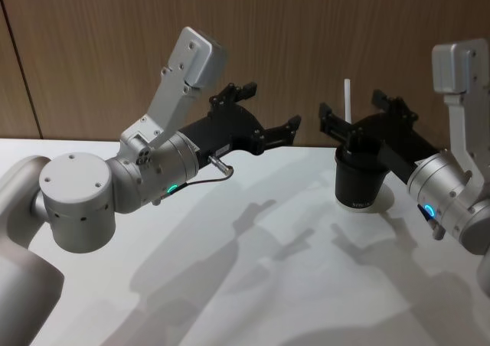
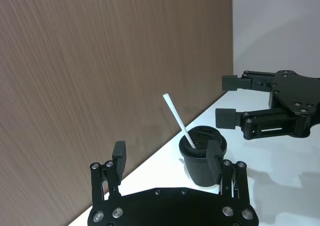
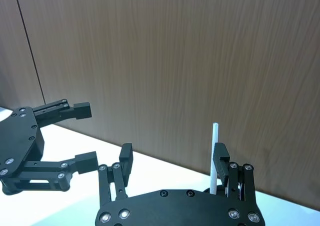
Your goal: Pick up the straw with one hand, pass it to the other hand, and insert it into the cup.
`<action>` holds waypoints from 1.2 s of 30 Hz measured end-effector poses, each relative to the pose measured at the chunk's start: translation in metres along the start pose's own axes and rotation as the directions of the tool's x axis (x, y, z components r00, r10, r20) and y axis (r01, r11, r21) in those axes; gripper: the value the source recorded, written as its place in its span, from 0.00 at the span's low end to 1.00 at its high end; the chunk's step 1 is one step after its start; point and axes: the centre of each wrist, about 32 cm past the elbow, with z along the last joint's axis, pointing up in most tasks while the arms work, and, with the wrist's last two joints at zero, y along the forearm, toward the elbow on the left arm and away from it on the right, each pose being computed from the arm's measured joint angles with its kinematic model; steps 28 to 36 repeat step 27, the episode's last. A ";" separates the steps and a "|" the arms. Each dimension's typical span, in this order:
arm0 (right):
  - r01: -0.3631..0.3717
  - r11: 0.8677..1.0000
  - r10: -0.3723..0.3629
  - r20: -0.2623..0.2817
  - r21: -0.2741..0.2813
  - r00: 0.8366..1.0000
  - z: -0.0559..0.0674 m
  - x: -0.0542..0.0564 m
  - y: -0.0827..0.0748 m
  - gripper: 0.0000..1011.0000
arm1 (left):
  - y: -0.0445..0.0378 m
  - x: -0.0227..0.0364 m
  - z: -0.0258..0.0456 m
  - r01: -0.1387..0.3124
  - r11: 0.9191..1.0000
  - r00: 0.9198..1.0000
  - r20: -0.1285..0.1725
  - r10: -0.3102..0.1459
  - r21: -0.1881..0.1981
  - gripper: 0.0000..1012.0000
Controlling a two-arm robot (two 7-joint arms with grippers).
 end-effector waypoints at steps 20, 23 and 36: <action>-0.007 1.000 0.007 0.002 0.001 1.000 0.001 -0.002 0.001 0.99 | -0.0013 -0.0001 -0.0005 0.004 1.000 1.000 0.000 -0.004 -0.002 0.99; -0.008 1.000 0.008 0.003 0.000 1.000 0.001 -0.002 0.001 0.99 | -0.0013 -0.0001 -0.0006 0.004 1.000 1.000 0.000 -0.004 -0.002 0.99; -0.009 1.000 0.009 0.003 0.000 1.000 0.002 -0.002 0.001 0.99 | -0.0014 -0.0001 -0.0006 0.004 1.000 1.000 0.000 -0.004 -0.003 0.99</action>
